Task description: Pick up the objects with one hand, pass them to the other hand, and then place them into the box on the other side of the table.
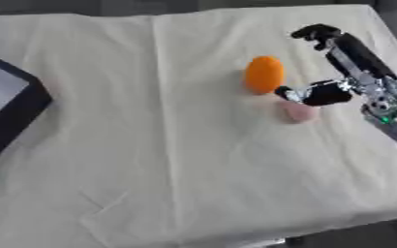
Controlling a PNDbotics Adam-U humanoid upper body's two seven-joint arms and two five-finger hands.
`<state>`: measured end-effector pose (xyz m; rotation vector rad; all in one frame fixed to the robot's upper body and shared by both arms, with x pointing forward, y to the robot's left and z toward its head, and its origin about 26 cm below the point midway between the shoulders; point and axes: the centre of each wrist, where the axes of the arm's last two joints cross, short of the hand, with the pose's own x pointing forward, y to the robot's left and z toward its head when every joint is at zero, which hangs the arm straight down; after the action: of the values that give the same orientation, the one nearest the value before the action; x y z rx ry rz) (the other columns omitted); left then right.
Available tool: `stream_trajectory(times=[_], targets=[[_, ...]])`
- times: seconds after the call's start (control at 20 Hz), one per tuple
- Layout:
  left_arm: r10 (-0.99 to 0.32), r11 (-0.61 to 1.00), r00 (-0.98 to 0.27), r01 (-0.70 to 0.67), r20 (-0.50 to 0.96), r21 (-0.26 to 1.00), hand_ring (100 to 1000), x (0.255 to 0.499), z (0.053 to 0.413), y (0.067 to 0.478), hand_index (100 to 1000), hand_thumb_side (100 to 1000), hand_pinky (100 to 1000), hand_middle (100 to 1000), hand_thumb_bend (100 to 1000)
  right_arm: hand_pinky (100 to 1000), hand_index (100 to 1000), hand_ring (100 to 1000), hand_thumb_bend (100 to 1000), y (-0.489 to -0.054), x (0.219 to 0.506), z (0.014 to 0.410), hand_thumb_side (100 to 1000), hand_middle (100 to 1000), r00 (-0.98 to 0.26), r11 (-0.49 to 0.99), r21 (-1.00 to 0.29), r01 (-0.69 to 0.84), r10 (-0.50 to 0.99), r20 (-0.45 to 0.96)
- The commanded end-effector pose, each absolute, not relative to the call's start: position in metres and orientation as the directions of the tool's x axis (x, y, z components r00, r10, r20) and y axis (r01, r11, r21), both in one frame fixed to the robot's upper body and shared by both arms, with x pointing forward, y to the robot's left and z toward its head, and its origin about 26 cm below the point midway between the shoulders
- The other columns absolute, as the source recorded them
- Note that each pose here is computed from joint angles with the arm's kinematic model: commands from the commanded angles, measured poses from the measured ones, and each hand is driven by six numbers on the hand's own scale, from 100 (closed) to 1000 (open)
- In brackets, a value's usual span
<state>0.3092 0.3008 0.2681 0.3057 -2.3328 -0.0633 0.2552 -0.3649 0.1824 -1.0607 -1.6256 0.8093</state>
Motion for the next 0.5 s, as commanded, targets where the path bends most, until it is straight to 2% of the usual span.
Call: stream_trajectory(times=[0.05, 0.5], targets=[[-0.239, 0.971, -0.694, -0.19, 0.68, 0.147, 631, 0.3059, 0.2746, 0.2997, 706, 639, 960, 686, 166, 810, 866, 882, 562, -0.3656, 0.2552, 0.1949, 209, 854, -0.109, 0.373, -0.875, 0.31, 0.928, 0.357], [-0.215, 0.976, -0.692, -0.167, 0.689, 0.137, 628, 0.3059, 0.2711, 0.295, 704, 654, 961, 684, 159, 809, 869, 883, 533, -0.3661, 0.2542, 0.1932, 210, 858, -0.067, 0.382, -0.868, 0.318, 0.922, 0.381]])
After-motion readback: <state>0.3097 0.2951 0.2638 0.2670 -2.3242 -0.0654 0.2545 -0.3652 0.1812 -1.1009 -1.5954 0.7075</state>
